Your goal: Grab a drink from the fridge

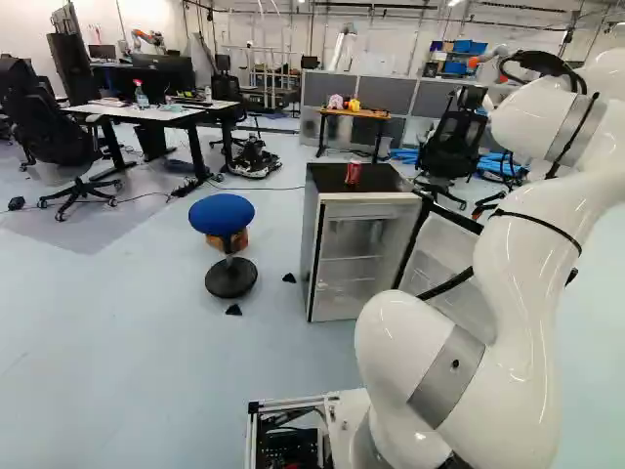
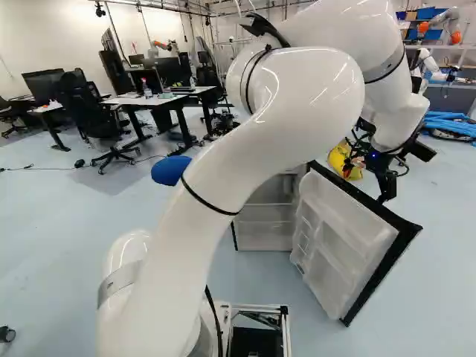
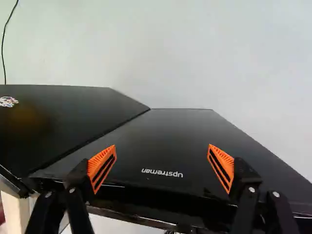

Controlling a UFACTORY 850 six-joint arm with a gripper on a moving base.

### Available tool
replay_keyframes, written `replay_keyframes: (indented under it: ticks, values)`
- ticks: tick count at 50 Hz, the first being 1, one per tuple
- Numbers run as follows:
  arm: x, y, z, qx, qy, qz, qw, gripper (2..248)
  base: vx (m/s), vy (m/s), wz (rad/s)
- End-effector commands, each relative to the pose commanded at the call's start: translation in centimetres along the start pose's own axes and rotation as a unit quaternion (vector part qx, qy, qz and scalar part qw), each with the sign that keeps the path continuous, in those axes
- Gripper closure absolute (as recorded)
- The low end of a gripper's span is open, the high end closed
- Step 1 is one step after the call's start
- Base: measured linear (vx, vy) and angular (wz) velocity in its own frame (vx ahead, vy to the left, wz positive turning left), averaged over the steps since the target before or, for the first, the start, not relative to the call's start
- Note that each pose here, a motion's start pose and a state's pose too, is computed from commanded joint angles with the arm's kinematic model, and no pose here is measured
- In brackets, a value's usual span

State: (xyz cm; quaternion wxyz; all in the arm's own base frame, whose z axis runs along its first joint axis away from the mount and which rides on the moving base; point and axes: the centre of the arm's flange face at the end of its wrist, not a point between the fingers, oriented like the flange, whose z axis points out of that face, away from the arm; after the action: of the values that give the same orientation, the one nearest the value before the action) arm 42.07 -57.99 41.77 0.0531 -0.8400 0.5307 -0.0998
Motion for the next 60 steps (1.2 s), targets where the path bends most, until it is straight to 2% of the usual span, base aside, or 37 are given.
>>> replay_keyframes:
  ticks: [32, 60]
  values:
    - [-2.2, 1.8, -0.6, -0.003, -0.048, 0.014, 0.9987, 3, 0.0, 0.0, 0.0]
    - [-4.6, 3.3, -1.1, -0.005, -0.093, 0.026, 0.9953, 3, 0.0, 0.0, 0.0]
